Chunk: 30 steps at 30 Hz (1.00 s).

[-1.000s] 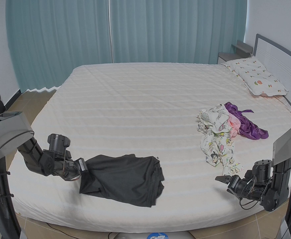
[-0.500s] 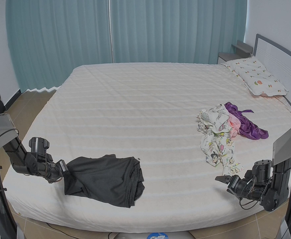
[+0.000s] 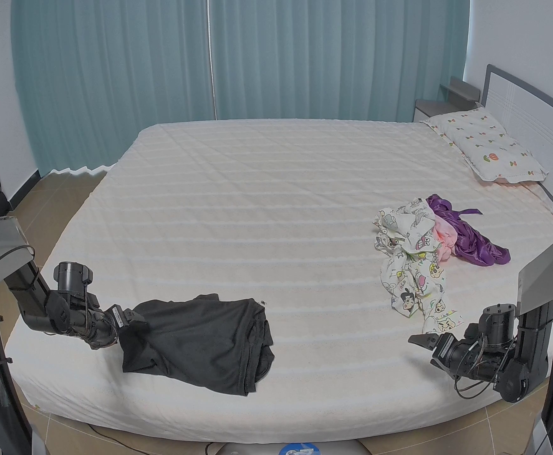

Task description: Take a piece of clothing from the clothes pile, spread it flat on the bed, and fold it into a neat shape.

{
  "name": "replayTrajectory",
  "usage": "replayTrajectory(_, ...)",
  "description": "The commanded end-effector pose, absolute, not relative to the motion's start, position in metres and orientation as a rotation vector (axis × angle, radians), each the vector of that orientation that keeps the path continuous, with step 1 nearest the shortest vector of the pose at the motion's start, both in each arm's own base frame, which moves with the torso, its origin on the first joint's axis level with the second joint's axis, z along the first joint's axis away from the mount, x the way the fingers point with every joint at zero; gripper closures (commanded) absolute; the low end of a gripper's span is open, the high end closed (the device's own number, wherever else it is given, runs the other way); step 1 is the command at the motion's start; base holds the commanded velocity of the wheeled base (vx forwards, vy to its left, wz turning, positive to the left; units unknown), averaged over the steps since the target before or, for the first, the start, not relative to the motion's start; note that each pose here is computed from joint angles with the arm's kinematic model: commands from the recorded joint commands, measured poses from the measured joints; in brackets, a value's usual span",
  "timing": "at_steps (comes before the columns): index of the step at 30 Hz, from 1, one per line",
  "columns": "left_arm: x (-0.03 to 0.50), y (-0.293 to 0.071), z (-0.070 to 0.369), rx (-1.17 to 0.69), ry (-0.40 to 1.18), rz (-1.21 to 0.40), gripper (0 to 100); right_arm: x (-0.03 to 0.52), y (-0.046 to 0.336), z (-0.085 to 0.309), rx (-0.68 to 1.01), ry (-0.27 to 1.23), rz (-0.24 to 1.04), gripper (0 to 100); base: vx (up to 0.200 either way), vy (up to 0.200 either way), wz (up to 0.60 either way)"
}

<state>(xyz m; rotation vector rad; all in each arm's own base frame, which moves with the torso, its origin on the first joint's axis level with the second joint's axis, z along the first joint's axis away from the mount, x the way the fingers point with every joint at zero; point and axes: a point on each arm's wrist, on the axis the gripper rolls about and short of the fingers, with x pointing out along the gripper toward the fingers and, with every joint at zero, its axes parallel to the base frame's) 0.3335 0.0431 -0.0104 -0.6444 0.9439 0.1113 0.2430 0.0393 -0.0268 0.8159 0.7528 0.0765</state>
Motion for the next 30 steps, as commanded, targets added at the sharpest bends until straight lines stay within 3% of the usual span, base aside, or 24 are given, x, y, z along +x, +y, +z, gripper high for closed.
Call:
replayTrajectory(1,0.354,0.047,-0.003,-0.632,0.845,0.094,0,0.244,0.041,-0.026,0.813,0.739,0.09,0,0.0,0.0,0.0)
replayTrajectory(20,0.395,0.025,-0.035,-0.574,0.845,0.096,0,0.246,0.039,-0.025,0.818,0.73,0.085,0,0.0,0.0,0.0)
replayTrajectory(21,0.402,0.022,-0.039,-0.555,0.832,0.119,100,0.246,0.039,-0.025,0.818,0.728,0.084,0,0.0,0.0,0.0)
replayTrajectory(30,0.409,0.024,-0.038,-0.57,0.814,0.151,100,0.247,0.038,-0.026,0.819,0.728,0.084,0,0.0,0.0,0.0)
